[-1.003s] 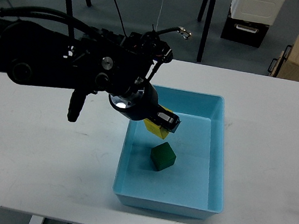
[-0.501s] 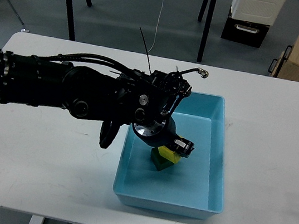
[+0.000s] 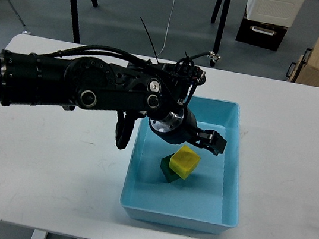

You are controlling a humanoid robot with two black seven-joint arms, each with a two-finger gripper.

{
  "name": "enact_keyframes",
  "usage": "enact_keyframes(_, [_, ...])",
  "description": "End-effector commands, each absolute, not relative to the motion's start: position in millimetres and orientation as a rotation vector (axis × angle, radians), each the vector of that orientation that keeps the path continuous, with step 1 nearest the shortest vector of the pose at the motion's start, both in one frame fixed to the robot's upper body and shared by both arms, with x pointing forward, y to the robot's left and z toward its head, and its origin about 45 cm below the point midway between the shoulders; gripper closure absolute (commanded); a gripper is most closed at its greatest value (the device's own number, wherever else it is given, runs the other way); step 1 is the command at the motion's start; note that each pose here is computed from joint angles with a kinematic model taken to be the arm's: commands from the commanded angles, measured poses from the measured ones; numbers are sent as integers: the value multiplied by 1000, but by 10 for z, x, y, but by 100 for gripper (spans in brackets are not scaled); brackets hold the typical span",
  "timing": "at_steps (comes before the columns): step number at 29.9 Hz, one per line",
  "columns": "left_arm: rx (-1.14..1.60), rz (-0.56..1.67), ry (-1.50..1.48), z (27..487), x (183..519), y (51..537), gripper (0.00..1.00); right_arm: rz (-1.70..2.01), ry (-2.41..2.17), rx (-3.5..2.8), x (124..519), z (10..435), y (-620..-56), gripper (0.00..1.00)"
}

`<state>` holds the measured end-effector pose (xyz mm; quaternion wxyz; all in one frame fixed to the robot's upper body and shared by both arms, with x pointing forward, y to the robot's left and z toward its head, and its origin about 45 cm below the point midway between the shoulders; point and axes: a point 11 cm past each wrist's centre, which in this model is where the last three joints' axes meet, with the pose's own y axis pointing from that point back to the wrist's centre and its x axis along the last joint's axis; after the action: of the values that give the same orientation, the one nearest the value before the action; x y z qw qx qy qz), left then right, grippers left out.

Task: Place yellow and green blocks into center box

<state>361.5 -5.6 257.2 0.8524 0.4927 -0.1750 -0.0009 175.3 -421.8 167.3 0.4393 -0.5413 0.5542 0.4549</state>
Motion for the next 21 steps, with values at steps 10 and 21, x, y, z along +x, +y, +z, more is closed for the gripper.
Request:
enact_keyframes(10, [265,319,140,3783,4219,339,0,1136,1351,-1388,1865,1668,-4097,0])
enact_keyframes(21, [-597,599,506,3855,4475,1902,0,1103,1294,-1387,2082,1708,-4012,0])
